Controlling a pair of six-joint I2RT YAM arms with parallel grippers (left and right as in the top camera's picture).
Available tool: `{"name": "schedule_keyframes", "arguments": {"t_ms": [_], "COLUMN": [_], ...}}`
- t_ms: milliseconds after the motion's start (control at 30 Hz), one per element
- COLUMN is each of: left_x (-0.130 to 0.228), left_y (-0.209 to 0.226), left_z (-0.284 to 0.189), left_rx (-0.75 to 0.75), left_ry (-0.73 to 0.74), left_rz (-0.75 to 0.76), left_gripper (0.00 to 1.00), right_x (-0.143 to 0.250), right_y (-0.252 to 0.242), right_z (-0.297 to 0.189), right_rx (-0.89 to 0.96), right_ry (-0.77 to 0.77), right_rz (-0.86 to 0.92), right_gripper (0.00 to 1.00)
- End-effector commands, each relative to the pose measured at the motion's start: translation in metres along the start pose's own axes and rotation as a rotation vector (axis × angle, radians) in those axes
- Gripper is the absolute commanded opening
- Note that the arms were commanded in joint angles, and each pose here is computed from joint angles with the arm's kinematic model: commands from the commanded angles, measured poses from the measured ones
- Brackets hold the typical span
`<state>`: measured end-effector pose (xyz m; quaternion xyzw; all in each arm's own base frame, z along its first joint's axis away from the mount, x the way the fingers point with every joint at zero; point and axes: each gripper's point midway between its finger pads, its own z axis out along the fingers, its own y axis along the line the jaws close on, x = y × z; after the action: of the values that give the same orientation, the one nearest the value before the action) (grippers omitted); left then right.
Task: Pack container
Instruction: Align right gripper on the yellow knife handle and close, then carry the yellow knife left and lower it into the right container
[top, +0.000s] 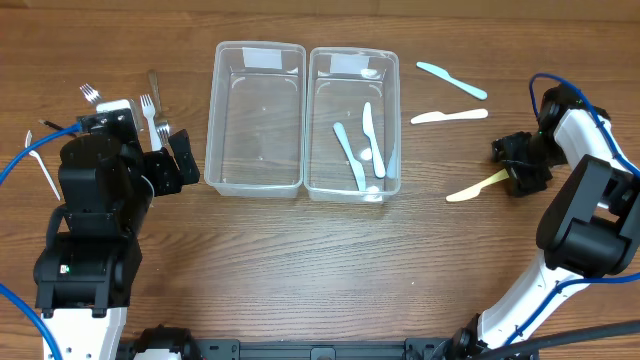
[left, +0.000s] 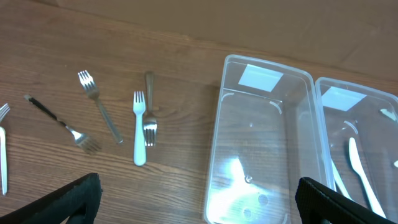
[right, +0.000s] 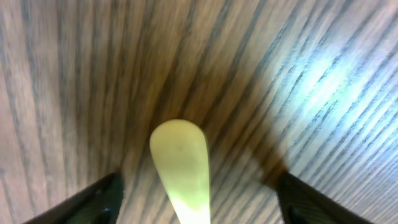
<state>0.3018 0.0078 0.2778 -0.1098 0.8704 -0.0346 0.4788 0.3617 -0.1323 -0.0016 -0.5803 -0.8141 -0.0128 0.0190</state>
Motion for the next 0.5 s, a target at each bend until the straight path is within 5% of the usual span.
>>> {"name": "schedule_keyframes", "arguments": {"t_ms": [0, 333, 467], "left_x": [-0.0097, -0.0105, -0.011], "left_y": [-0.0024, -0.0026, -0.0028], "left_z": [-0.0044, -0.0045, -0.0045], "left_rx": [0.013, 0.014, 0.014], "left_ry": [-0.024, -0.027, -0.029], "left_rz": [0.015, 0.015, 0.016], "left_gripper": [1.0, 1.0, 1.0], "right_x": [0.0125, 0.0119, 0.012], "right_y": [-0.0086, -0.0071, -0.0071], "right_z": [0.0213, 0.0214, 0.0214], "right_rx": [0.028, 0.021, 0.022], "right_ry": [0.061, 0.06, 0.06], "right_rz": [-0.003, -0.004, -0.004], "right_gripper": [0.66, 0.29, 0.24]}}
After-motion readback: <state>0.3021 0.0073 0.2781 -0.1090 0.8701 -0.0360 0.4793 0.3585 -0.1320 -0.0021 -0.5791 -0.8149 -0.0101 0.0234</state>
